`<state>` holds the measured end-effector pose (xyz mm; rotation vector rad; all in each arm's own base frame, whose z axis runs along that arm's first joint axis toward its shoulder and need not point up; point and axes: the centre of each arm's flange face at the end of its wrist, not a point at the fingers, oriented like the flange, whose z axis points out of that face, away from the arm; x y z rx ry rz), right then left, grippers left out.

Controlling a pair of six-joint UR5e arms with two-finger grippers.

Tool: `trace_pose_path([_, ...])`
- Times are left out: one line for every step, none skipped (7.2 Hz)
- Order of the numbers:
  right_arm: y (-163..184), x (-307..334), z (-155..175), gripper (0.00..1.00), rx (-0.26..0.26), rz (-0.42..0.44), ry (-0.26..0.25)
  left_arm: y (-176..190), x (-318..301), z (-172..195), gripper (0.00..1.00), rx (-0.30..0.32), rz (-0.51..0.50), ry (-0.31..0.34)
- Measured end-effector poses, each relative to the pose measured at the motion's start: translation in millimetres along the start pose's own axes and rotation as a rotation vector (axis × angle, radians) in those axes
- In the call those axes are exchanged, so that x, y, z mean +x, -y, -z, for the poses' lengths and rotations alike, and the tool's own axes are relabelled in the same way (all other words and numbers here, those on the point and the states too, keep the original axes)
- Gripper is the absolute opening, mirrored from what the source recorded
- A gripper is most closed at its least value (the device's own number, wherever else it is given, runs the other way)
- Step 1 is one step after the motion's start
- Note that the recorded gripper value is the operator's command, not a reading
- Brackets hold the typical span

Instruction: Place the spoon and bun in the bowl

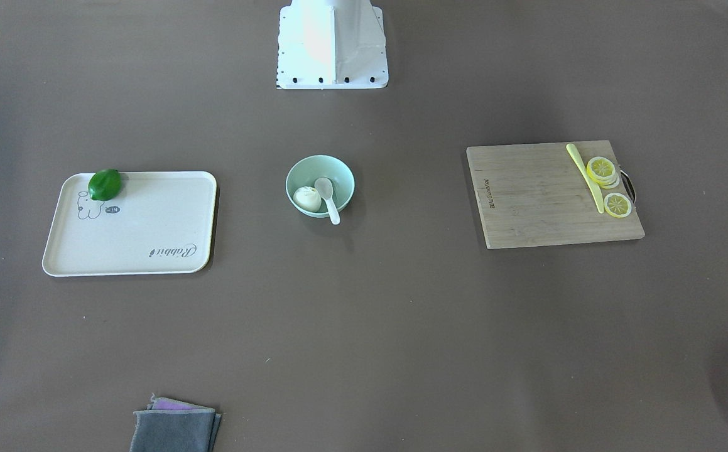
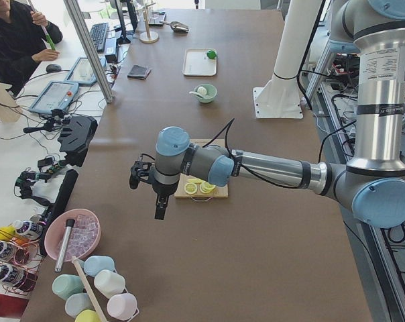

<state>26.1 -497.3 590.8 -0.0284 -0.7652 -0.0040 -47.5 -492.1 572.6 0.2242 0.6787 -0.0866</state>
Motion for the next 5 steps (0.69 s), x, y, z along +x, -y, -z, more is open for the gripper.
trace_pose_path([-1.6,2.7,-2.3,1.0,-0.004,-0.005,-0.005,-1.6,-2.0,2.7,0.98,-0.006,0.012,0.002])
trace_pose_path([-2.0,3.5,-2.9,1.0,-0.005,-0.007,-0.006,-2.1,-2.5,4.4,0.98,-0.01,0.021,0.004])
trace_pose_path([-1.8,3.9,-3.2,1.0,-0.006,-0.009,-0.007,-2.2,-2.7,5.1,0.98,-0.014,0.027,0.005])
trace_pose_path([-1.3,3.7,-2.9,1.0,-0.005,-0.01,-0.008,-1.9,-3.0,4.8,0.98,-0.017,0.03,0.006])
trace_pose_path([-0.9,3.6,-2.6,1.0,-0.004,-0.011,-0.011,-1.3,-3.1,4.4,0.98,-0.019,0.032,0.007])
